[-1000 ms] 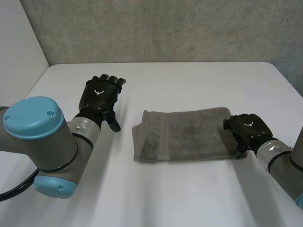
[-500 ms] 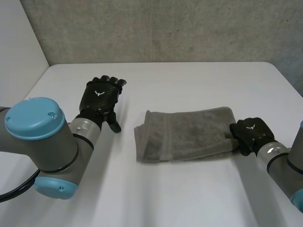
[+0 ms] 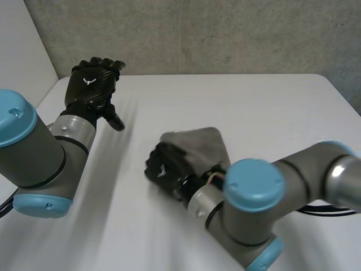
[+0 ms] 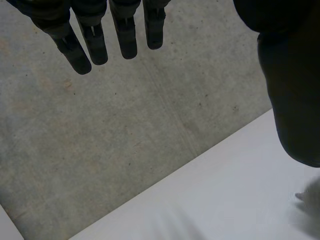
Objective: Fold the towel.
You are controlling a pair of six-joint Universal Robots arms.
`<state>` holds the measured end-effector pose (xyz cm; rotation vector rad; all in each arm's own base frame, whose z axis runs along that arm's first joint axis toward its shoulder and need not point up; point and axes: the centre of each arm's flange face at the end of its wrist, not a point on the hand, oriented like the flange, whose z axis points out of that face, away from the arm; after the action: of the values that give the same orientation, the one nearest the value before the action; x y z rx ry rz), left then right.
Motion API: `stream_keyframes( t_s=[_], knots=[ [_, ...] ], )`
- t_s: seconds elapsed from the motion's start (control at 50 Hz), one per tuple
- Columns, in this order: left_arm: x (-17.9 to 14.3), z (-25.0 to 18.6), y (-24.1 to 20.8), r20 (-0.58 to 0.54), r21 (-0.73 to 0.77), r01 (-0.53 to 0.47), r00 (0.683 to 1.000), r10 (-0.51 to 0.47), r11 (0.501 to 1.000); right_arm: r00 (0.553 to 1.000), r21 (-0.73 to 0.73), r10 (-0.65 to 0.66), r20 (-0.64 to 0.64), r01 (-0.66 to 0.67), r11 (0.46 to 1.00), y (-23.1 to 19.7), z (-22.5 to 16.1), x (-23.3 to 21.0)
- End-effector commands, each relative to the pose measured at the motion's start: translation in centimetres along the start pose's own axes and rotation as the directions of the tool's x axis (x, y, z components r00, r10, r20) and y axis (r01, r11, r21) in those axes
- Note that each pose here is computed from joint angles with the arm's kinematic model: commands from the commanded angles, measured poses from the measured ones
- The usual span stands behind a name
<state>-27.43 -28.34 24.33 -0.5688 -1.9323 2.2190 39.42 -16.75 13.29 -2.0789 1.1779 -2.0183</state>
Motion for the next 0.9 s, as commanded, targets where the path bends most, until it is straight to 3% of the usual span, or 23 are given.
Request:
stream_keyframes(
  t_s=[0.02,0.12,0.16,0.18,0.22,0.24,0.26,0.28,0.32,0.34,0.38,0.5,0.6,0.76,0.9],
  knots=[
    [0.2,-0.1,0.5,-0.007,-0.015,0.009,1.000,-0.009,1.000,0.991,-0.035,0.085,0.103,-0.082,0.996,0.5,0.0,-1.6],
    [0.2,0.0,0.3,-0.007,-0.008,0.011,1.000,-0.011,1.000,0.960,-0.017,0.277,-0.029,-0.278,0.961,-0.2,-1.4,3.8],
    [0.4,0.2,0.1,-0.011,0.002,0.010,1.000,-0.010,1.000,0.888,0.014,0.447,-0.104,-0.448,0.894,0.0,-2.7,6.9],
    [0.4,0.2,0.1,-0.011,0.002,0.010,1.000,-0.010,1.000,0.888,0.014,0.448,-0.104,-0.449,0.893,0.0,-2.7,6.9],
    [0.7,0.3,-0.3,-0.017,0.015,0.015,1.000,-0.015,1.000,0.802,0.052,0.579,-0.147,-0.578,0.814,0.0,-3.9,8.8],
    [0.7,0.3,-0.3,-0.017,0.015,0.015,1.000,-0.015,1.000,0.801,0.052,0.580,-0.147,-0.579,0.814,-0.1,-3.9,8.8],
    [0.9,0.3,-0.3,-0.023,0.016,0.022,1.000,-0.022,1.000,0.757,0.070,0.630,-0.172,-0.629,0.775,0.0,-4.6,9.7],
    [0.9,0.3,-0.3,-0.023,0.016,0.022,1.000,-0.022,1.000,0.757,0.071,0.631,-0.173,-0.629,0.774,0.0,-4.6,9.8],
    [1.6,0.3,-0.1,-0.041,0.011,0.055,0.998,-0.055,0.998,0.674,0.080,0.704,-0.224,-0.707,0.703,1.5,-5.6,11.0],
    [1.6,0.3,-0.1,-0.041,0.011,0.056,0.998,-0.055,0.998,0.674,0.080,0.704,-0.224,-0.707,0.702,1.5,-5.6,11.0],
    [2.6,0.2,0.3,-0.067,0.000,0.101,0.993,-0.101,0.995,0.610,0.064,0.743,-0.276,-0.759,0.648,3.6,-6.2,11.7],
    [4.7,0.0,1.5,-0.115,-0.041,0.143,0.983,-0.146,0.989,0.558,0.035,0.757,-0.340,-0.797,0.603,6.2,-6.7,12.7],
    [8.3,-1.0,4.7,-0.191,-0.162,0.132,0.968,-0.163,0.978,0.517,-0.020,0.774,-0.366,-0.836,0.549,9.2,-5.6,12.4],
    [10.8,-2.3,10.1,-0.227,-0.333,0.072,0.962,-0.154,0.940,0.480,-0.136,0.809,-0.340,-0.876,0.463,12.0,-3.3,9.2],
    [11.0,-2.3,11.7,-0.207,-0.385,0.043,0.970,-0.131,0.922,0.469,-0.212,0.821,-0.326,-0.883,0.420,13.7,-2.1,7.0]
  ],
)
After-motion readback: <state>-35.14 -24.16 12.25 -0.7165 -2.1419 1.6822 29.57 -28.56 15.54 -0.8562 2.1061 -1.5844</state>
